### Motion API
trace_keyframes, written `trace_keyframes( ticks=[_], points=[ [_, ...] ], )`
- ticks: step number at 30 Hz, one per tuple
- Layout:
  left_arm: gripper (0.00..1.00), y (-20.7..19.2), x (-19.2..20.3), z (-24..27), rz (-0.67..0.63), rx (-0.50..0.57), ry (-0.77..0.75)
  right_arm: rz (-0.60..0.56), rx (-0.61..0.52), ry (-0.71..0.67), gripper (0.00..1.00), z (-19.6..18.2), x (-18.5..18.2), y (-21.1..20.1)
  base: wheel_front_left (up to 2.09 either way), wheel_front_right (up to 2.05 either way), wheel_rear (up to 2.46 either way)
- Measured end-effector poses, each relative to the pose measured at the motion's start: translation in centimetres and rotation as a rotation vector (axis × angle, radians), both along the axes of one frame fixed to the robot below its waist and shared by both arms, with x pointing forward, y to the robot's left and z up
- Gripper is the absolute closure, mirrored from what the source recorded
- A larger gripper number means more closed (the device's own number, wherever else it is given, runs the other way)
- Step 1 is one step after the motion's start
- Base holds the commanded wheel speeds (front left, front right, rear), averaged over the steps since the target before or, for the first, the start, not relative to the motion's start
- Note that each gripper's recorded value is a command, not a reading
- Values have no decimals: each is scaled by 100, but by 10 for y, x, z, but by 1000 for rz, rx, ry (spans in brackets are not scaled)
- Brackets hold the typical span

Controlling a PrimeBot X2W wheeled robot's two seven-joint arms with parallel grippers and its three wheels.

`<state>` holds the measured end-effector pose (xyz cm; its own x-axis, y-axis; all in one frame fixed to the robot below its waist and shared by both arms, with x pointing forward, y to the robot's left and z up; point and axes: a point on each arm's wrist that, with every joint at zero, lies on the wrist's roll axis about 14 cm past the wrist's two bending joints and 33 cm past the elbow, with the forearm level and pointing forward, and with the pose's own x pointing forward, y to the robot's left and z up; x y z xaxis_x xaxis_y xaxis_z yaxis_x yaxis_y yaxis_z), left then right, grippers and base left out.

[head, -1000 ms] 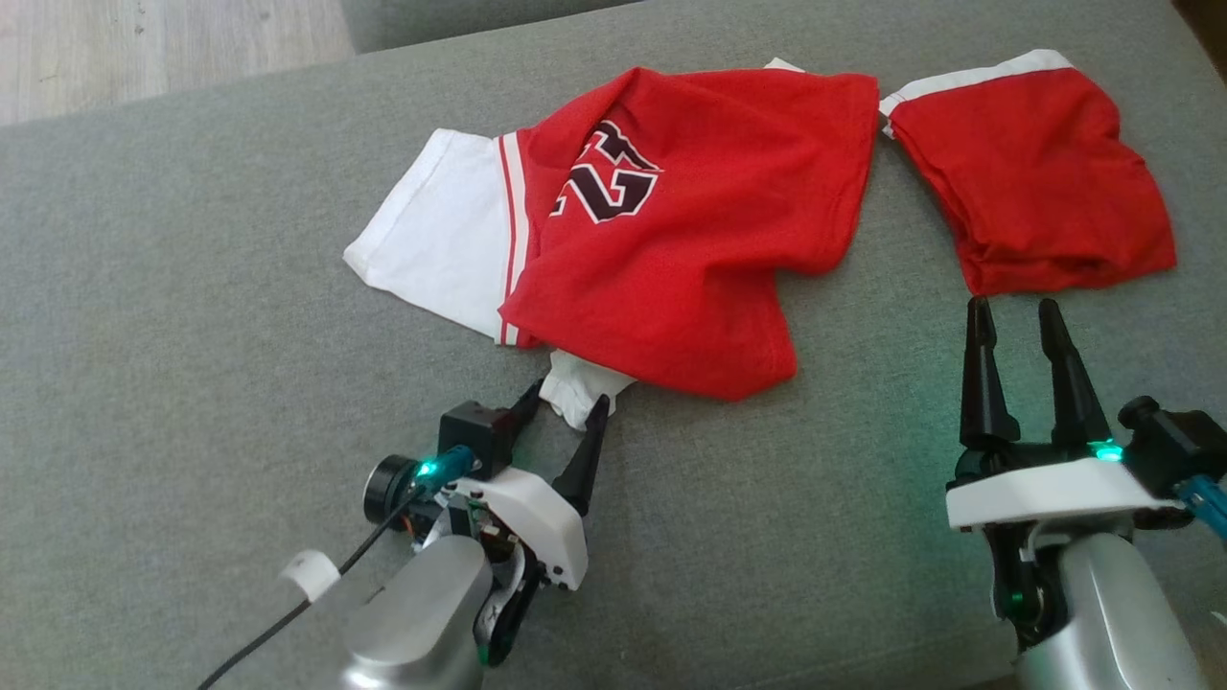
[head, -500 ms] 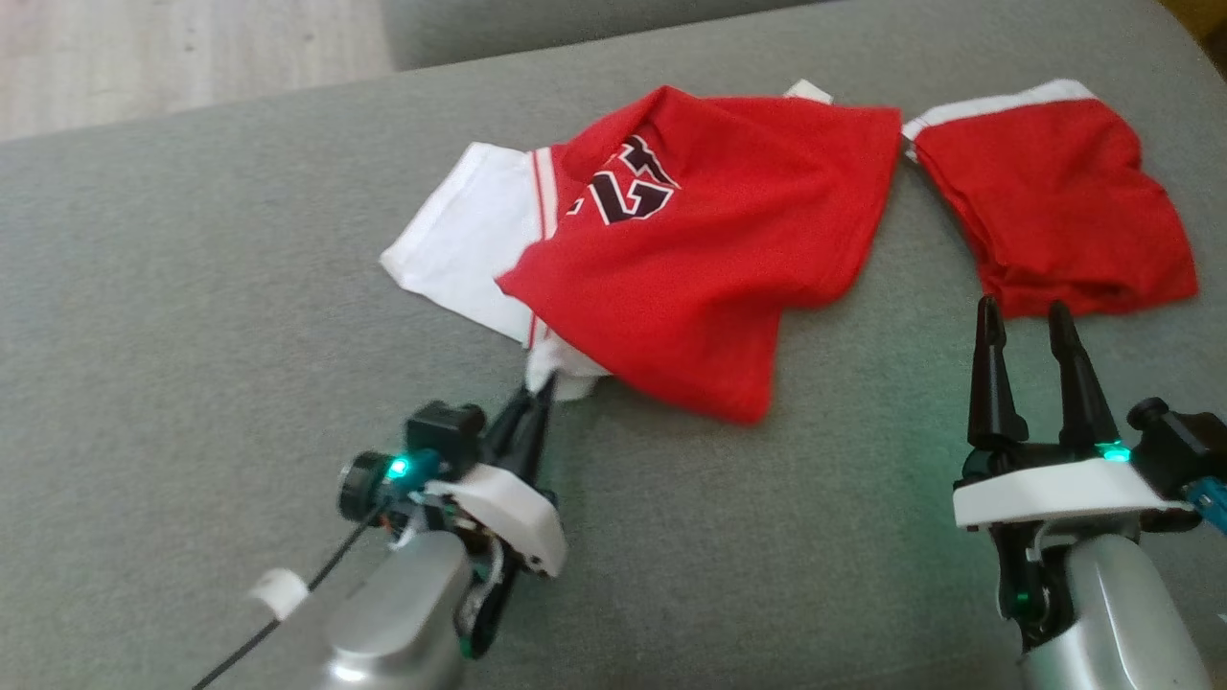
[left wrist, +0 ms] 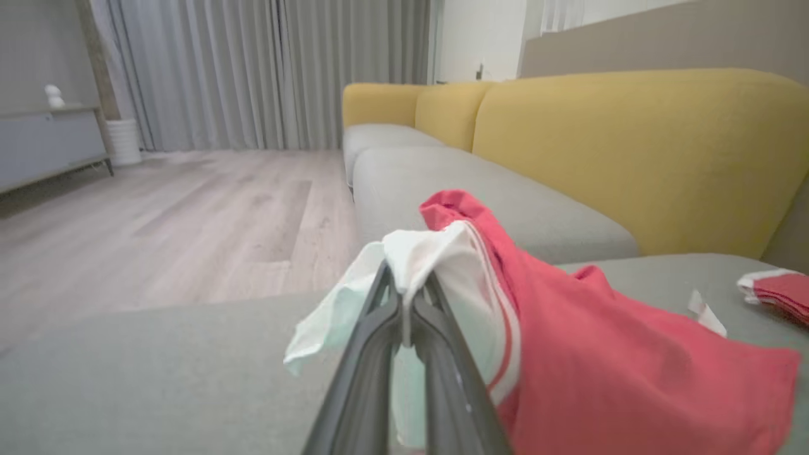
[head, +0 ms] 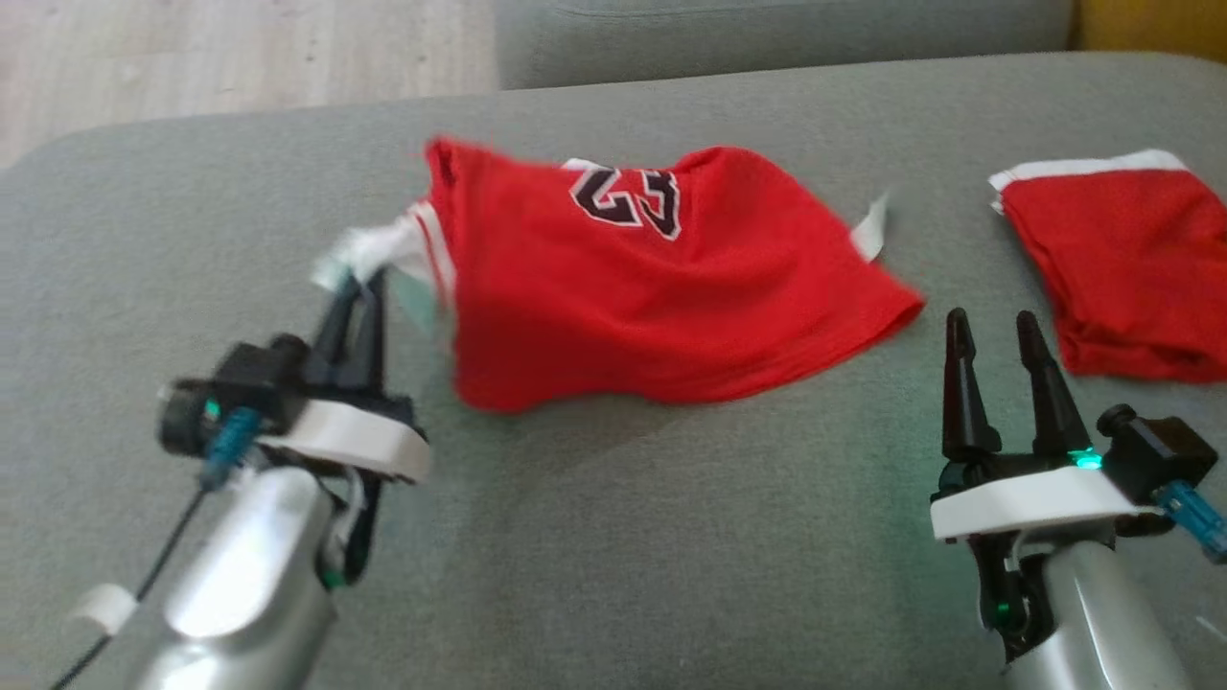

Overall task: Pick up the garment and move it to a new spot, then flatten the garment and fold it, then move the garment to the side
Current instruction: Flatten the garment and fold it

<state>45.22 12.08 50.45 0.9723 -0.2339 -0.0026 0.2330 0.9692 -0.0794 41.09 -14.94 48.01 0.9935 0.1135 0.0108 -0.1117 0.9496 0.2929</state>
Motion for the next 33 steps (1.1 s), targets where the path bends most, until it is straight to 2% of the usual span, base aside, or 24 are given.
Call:
trace_keyframes(
  ticks=[4,9,11,16,25,33],
  points=[
    [100,24,-6,17,28,78,-74,38,10,5,0,-1,2,14,0,0,0],
    [100,59,-39,-39,86,153,95,61,15,9,0,-2,3,22,0,0,0],
    [0,71,-52,-57,131,152,156,68,15,14,0,-4,3,25,0,0,0],
    [0,79,-54,-51,186,104,142,78,15,16,0,-4,2,28,0,0,0],
    [0,54,-50,20,184,-101,-70,98,13,8,0,0,-3,35,0,0,0],
    [0,19,-87,7,136,-217,-38,131,23,64,0,-18,-20,45,0,0,0]
  ],
)
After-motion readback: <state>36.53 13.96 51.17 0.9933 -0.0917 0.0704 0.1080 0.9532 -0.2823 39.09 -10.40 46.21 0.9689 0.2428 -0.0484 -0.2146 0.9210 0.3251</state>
